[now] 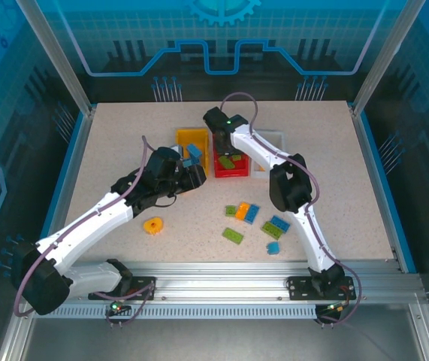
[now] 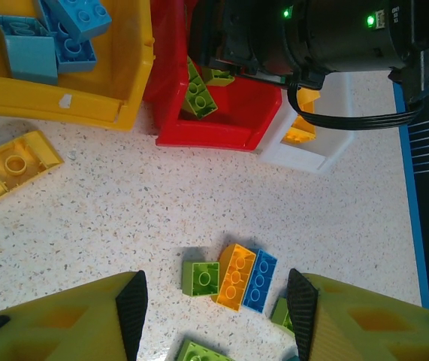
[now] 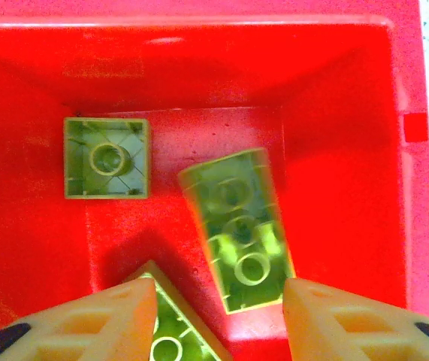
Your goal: Sort the legos into containers by color
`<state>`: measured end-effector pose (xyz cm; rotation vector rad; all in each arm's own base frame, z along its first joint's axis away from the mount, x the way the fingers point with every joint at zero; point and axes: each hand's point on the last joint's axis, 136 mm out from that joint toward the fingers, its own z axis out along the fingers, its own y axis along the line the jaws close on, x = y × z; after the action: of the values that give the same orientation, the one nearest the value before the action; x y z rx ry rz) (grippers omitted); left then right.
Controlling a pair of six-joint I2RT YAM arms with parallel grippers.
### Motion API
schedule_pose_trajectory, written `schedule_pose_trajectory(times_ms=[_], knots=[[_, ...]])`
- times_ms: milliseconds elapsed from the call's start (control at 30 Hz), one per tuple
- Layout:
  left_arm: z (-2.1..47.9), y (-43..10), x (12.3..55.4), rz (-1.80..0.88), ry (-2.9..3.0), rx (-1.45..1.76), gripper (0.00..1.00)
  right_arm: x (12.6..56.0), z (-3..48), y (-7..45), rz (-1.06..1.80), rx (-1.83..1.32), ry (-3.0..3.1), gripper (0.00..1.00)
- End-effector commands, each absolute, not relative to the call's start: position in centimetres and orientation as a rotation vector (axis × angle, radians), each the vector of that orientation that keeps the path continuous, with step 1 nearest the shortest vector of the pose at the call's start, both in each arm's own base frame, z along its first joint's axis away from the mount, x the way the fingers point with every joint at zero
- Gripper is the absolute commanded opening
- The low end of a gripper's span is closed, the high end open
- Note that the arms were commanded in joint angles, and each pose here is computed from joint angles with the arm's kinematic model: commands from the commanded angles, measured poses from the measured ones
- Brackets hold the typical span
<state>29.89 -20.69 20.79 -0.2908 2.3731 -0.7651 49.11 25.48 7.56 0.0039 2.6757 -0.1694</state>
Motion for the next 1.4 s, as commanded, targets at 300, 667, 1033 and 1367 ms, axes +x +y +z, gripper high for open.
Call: schedule_pose_trajectory(times_ms=[300, 667, 1033, 1367], knots=[[20.1, -20.7, 29.4, -0.748, 2.386, -0.267, 0.56, 47.5, 18.4, 27.6, 0.035, -0.009, 2.503, 0.35], [17.4, -27.1, 26.9, -0.725, 2.495, 0.029, 0.56, 39.9, 25.3, 22.9, 0.159, 0.068, 2.367, 0.31], [11.5, -41.4, 17.0, -0.611, 2.546, 0.781, 0.68, 26.1, 26.4, 12.9, 0.299, 0.089, 2.364, 0.56], [7.5, -45.0, 15.1, -0.657, 2.543, 1.116, 0.80, 20.4, 32.4, 8.2, 0.410, 0.106, 2.157, 0.72]])
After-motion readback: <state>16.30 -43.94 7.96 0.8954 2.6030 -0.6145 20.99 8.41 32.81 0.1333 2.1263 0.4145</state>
